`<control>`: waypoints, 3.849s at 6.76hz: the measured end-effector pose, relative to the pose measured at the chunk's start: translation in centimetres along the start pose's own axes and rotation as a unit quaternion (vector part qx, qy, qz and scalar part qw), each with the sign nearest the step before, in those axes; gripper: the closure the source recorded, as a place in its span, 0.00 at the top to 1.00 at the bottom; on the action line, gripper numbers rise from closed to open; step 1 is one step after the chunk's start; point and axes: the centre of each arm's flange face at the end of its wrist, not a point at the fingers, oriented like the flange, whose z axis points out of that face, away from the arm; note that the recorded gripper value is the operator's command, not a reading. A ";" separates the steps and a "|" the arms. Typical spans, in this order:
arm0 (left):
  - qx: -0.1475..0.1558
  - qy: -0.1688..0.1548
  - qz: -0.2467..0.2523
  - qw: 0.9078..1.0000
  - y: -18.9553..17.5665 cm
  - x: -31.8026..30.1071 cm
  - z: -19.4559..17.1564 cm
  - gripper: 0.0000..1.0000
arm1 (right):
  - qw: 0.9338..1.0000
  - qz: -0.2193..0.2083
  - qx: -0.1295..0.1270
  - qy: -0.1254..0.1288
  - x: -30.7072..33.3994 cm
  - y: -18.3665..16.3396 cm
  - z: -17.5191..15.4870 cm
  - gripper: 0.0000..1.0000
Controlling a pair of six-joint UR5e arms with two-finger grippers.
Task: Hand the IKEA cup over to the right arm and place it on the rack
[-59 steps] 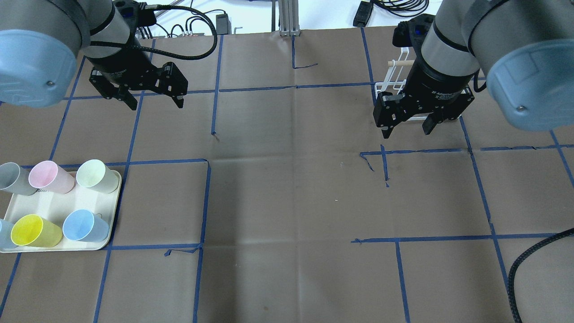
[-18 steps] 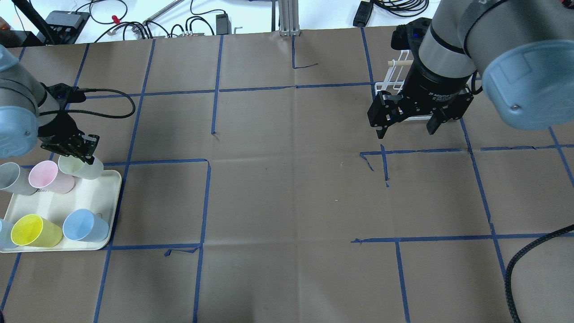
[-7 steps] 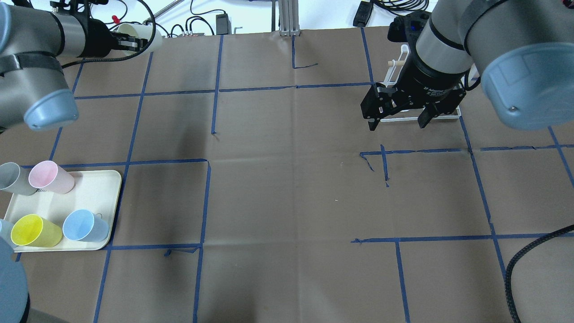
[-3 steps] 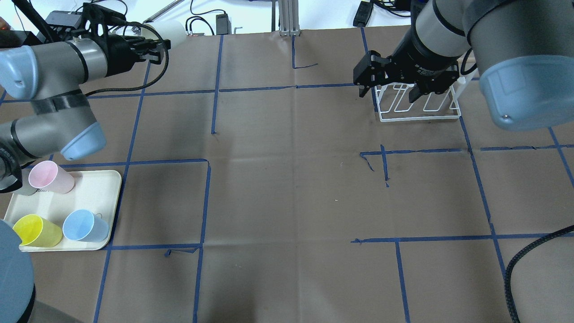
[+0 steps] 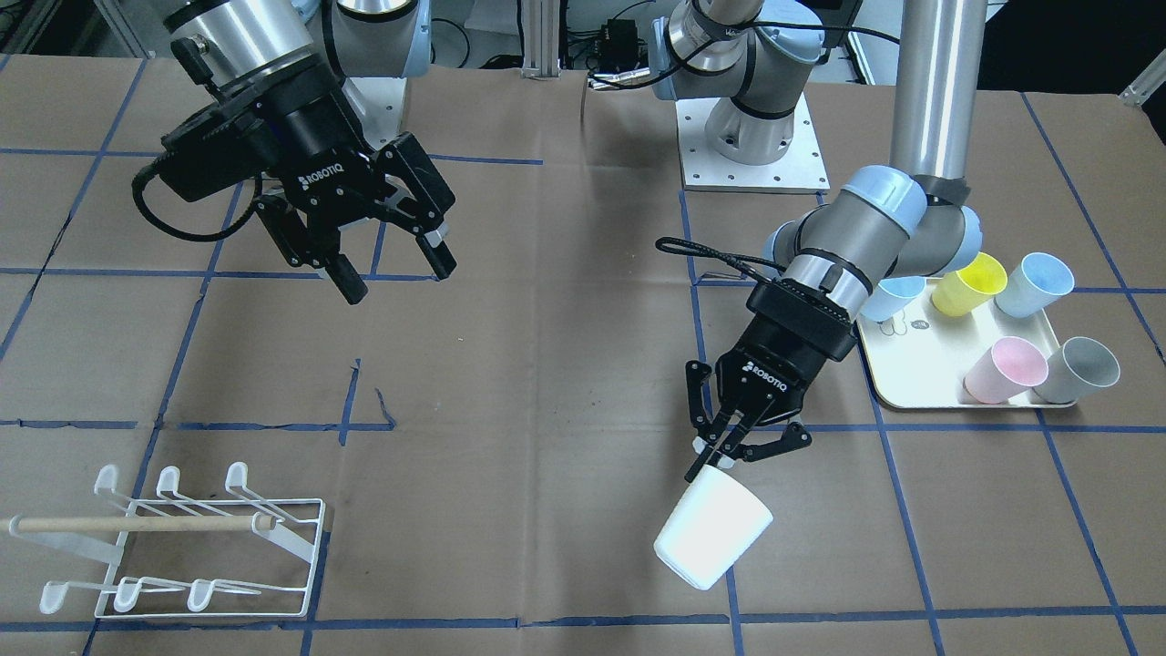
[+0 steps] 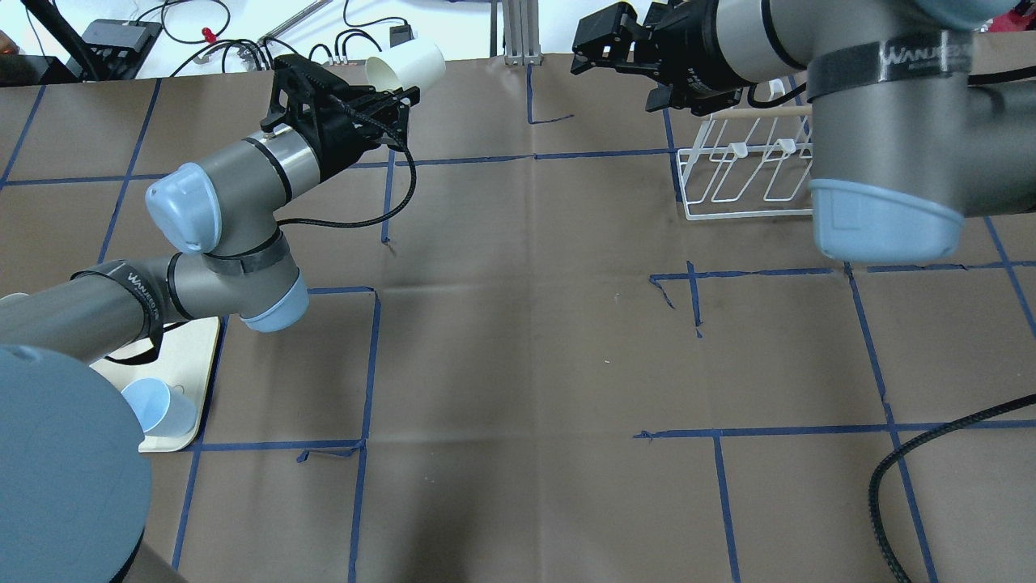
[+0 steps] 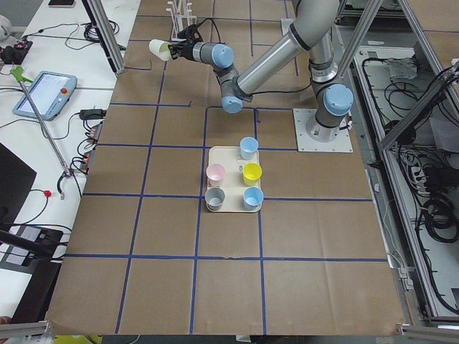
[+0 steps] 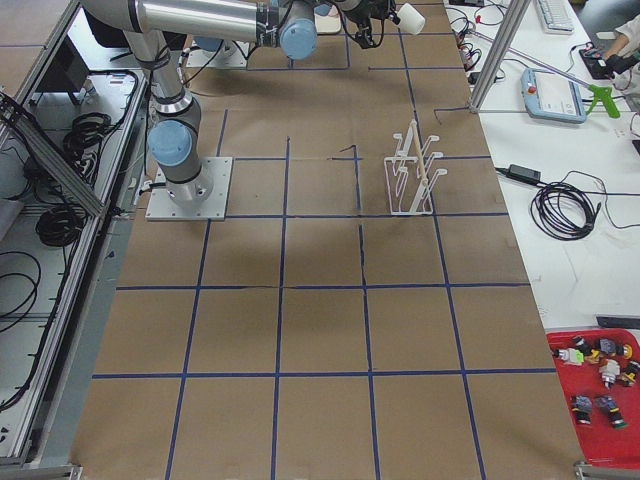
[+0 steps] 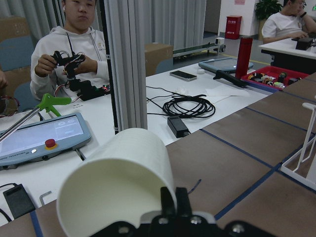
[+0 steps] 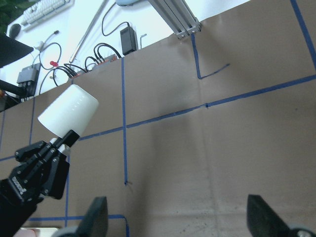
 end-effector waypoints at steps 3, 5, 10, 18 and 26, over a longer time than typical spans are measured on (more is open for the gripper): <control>-0.011 -0.031 -0.027 0.999 -1.1 6.1 2.1 0.00 | 0.987 0.134 0.052 -0.078 1.3 1.5 2.0 0.99; -0.013 -0.015 -0.032 0.999 -0.9 7.0 2.1 0.00 | 0.965 0.224 0.068 -0.117 3.4 2.9 4.4 0.99; -0.006 0.050 -0.063 0.997 0.4 5.9 0.6 0.00 | 0.933 0.322 0.017 -0.160 7.1 4.1 12.3 0.99; -0.015 0.068 -0.076 0.995 1.1 8.4 0.3 0.01 | 0.894 0.386 0.041 -0.222 6.0 3.5 17.8 0.93; -0.016 0.071 -0.079 0.994 1.0 9.1 0.5 0.01 | 0.894 0.390 0.041 -0.215 5.1 4.7 21.3 0.95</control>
